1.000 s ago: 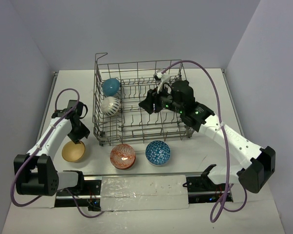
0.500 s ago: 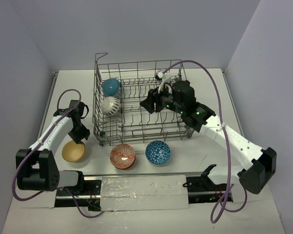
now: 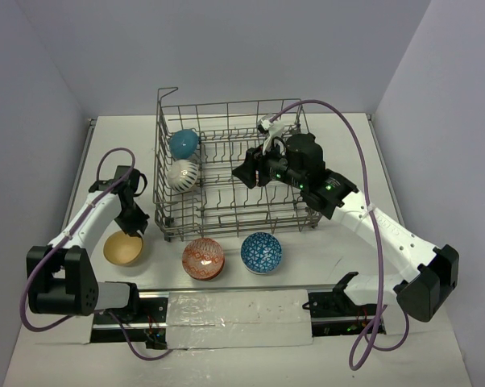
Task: Load the bowls into the dish rack
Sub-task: Move the bowl to the corner of the board, then pick up the bowl from the corner of the board.
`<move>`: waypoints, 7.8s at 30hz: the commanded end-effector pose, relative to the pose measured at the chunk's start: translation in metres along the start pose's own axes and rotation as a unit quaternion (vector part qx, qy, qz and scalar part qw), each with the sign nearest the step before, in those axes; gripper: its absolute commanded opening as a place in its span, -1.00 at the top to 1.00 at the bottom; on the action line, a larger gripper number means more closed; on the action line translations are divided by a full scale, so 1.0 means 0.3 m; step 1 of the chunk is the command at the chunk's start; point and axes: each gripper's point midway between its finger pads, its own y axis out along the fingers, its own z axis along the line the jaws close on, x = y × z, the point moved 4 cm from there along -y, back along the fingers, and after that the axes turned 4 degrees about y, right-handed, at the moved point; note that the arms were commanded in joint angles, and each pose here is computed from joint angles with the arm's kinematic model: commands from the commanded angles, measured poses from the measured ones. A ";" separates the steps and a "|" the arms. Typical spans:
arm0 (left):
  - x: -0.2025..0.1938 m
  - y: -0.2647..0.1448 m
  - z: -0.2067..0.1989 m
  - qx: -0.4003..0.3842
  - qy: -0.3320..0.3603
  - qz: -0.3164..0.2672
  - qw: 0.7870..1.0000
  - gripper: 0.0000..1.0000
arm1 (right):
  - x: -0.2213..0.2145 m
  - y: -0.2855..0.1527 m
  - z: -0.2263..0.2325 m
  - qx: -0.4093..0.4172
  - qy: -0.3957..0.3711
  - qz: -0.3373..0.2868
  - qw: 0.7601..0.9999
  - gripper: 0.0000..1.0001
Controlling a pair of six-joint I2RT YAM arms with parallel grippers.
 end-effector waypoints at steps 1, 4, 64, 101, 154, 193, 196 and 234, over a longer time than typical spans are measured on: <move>0.001 -0.003 -0.020 -0.021 0.003 -0.002 1.000 0.56 | 0.044 -0.034 0.001 -0.004 -0.013 -0.027 1.000 -0.12; -0.004 -0.010 -0.017 -0.023 0.003 -0.001 1.000 0.55 | 0.045 -0.036 0.002 -0.004 -0.012 -0.028 1.000 -0.13; -0.053 -0.023 0.053 0.013 0.036 0.022 0.999 0.65 | 0.046 -0.038 0.002 -0.006 -0.014 -0.029 0.999 -0.13; 0.054 -0.070 -0.055 -0.023 0.045 -0.004 0.999 0.87 | 0.031 -0.017 -0.017 -0.016 -0.014 -0.021 1.000 -0.13; 0.317 0.000 -0.246 -0.025 0.043 -0.048 0.998 0.87 | -0.002 0.033 -0.045 -0.022 -0.009 0.002 1.000 -0.13; 0.639 -0.406 -0.198 -0.178 -0.118 -0.264 0.941 0.95 | -0.045 0.065 -0.016 0.031 -0.021 0.047 0.998 -0.12; 0.653 -0.395 -0.170 -0.187 -0.135 -0.271 0.935 0.99 | -0.049 0.071 -0.016 0.031 -0.017 0.061 0.998 -0.12; 0.641 -0.542 0.285 -0.146 -0.312 -0.432 0.833 0.53 | -0.090 0.328 0.611 0.238 -0.220 0.194 0.926 -0.10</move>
